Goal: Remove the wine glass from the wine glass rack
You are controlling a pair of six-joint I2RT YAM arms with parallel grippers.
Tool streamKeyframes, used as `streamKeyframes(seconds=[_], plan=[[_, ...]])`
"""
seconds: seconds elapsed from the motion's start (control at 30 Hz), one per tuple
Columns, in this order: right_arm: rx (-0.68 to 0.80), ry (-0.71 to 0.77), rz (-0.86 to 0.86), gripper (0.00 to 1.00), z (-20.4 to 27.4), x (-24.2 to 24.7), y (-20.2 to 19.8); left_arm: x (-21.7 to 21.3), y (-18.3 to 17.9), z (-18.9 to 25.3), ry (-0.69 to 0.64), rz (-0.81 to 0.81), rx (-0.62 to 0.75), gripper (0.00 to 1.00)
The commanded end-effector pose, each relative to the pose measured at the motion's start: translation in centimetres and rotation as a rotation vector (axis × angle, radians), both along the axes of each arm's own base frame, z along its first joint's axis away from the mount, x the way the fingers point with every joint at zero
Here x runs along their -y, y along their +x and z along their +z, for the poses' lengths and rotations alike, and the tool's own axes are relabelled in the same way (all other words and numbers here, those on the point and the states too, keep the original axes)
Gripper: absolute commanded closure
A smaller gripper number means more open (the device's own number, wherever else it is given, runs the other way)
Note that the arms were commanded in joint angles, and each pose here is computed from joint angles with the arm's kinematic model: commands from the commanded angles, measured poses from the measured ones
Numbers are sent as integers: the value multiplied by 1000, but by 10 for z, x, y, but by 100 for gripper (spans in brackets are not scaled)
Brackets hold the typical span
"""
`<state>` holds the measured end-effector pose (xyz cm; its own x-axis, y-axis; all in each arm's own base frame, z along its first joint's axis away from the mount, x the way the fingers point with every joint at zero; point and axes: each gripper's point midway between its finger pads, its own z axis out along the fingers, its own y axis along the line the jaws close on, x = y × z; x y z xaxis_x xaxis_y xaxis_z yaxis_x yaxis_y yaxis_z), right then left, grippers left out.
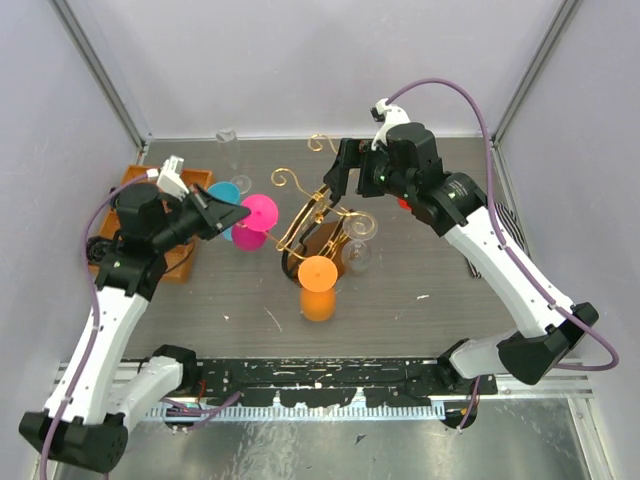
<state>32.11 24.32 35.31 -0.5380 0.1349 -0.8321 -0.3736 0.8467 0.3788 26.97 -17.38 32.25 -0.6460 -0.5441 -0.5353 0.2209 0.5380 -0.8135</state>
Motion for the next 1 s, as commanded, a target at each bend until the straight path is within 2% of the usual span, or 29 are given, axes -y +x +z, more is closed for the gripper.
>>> streamKeyframes(seconds=[0.0, 0.2, 0.33, 0.47, 0.77, 0.97], plan=[[80, 42, -5, 0, 28, 2, 0, -27, -35, -10, 137, 66, -4, 100], [70, 41, 11, 0, 25, -2, 1, -56, -54, -24, 278, 154, -36, 100], [63, 36, 18, 0, 22, -5, 2, -61, -52, -33, 304, 176, -43, 100], [58, 42, 33, 0, 22, -7, 1, -49, -48, -39, 264, 128, -72, 100], [-16, 58, 189, 0, 5, -37, -5, -25, -34, -24, 112, 67, -4, 100], [-27, 38, 162, 0, -2, -34, -1, -12, -34, -12, 25, 14, -1, 100]])
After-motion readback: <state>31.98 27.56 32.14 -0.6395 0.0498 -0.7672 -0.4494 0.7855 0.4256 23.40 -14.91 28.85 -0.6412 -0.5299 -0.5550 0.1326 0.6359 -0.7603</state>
